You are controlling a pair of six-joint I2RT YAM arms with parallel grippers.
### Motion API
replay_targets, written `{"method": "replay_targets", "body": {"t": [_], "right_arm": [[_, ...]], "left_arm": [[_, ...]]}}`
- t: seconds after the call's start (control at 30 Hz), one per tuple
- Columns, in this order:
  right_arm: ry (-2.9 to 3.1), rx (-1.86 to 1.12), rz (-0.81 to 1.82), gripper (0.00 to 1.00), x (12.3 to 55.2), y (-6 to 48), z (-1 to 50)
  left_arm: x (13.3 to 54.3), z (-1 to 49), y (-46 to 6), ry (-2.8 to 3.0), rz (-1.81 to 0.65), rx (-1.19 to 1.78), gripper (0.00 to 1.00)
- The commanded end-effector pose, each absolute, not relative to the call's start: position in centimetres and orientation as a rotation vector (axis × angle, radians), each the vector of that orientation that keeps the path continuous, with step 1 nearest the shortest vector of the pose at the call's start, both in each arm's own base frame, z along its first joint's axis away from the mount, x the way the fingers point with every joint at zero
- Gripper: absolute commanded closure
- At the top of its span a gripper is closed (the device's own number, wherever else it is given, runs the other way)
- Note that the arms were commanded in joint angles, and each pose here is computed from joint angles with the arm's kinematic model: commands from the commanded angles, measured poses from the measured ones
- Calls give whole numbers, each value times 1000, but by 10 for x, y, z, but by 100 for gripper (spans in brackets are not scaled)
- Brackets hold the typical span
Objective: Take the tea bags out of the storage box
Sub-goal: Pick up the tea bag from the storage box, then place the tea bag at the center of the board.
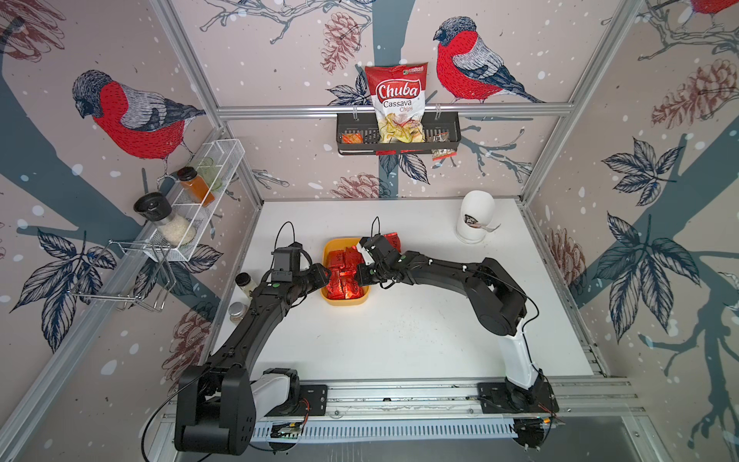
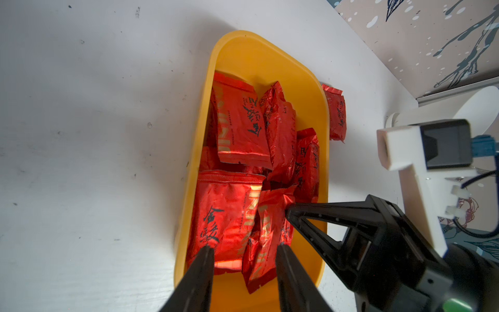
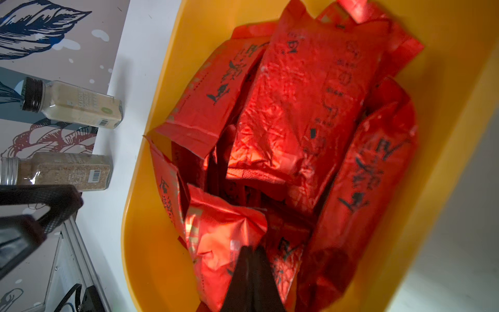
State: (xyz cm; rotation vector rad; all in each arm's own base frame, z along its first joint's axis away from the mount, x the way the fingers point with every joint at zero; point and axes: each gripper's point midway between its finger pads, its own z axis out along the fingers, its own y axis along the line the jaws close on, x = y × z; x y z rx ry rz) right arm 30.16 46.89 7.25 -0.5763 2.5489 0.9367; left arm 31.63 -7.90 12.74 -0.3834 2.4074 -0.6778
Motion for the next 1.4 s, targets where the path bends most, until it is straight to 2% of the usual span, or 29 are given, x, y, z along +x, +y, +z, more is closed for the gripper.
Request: {"method": "replay_targets", "body": {"t": [0.0,0.43,0.7,0.93,1.07,1.37], "right_arm": [[2516,-559,1003,100,303,474,90],[2435,-484,1121,100,322,457,147],[2417,-398,1075,100,355,400,170],[2525,-316,785,100,406,316,148],[2572,-266,604,100,434,275,130],[2628,-145,464,100,492,232,94]], "left_arm": [[318,134,-81,2387,-694,-358,57],[322,170,-103,2277,-877,-250,54],[324,194,-127,2215,-1020,-161,52],[322,197,-161,2242,-1040,-65,52],[323,193,-163,2247,-1046,-74,53],[318,190,-159,2269,-1007,-72,53]]}}
